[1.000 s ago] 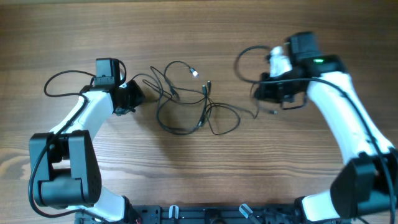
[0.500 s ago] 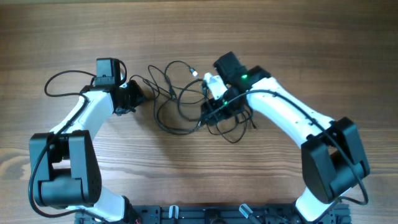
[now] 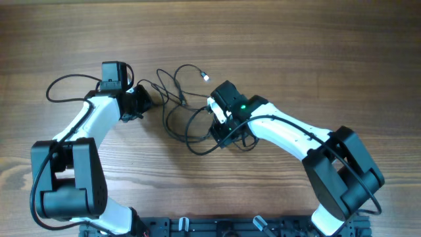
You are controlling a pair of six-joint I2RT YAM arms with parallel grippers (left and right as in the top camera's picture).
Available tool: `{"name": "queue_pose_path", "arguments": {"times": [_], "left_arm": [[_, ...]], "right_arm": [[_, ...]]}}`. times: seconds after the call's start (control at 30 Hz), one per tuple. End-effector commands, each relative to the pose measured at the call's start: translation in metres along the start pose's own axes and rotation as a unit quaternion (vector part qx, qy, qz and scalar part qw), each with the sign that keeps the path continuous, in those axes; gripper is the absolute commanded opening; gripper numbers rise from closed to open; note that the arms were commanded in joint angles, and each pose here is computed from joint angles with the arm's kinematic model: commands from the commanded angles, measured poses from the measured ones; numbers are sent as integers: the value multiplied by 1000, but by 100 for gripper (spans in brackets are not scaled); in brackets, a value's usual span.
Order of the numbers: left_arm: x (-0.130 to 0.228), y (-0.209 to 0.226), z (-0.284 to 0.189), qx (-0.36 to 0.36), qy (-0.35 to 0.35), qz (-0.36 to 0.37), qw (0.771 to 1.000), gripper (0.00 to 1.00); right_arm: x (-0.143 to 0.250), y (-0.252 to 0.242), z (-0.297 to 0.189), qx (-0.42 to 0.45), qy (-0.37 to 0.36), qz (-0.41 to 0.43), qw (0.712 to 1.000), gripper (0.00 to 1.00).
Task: Untangle cables
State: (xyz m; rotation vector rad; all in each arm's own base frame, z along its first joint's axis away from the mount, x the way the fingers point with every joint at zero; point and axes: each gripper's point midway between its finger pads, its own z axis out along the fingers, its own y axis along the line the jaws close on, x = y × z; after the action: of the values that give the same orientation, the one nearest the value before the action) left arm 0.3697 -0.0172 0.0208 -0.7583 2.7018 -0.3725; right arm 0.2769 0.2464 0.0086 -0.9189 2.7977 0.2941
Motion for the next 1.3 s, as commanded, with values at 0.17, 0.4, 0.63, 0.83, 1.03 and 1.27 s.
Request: {"name": "queue_pose_path", "arguments": {"times": [0.17,0.4,0.63,0.83,1.03,1.27], "left_arm": [[1,5,5,-11,2,-2,1000,18],[3,6,5,-13,5,-2,1000,11],[4,7,5,-15,8,-3,1000,14],[8,9,5,-19,15,-5,1000,14],[8,9,5,-20,16,-5,1000,9],[8,9,5,-19,16,-5,1000,4]], "right_arm": [[-16,-1,9,5,-41,23,999,5],[-45,-56,-84,82,-82,131,985,4],[-25,-222,-297,304,-297,274,863,4],[42,-358,-360,451,-305,301,783,5],[141,-461,-308,501,-141,298,800,7],[252,-511,-224,505,14,398,765,4]]}}
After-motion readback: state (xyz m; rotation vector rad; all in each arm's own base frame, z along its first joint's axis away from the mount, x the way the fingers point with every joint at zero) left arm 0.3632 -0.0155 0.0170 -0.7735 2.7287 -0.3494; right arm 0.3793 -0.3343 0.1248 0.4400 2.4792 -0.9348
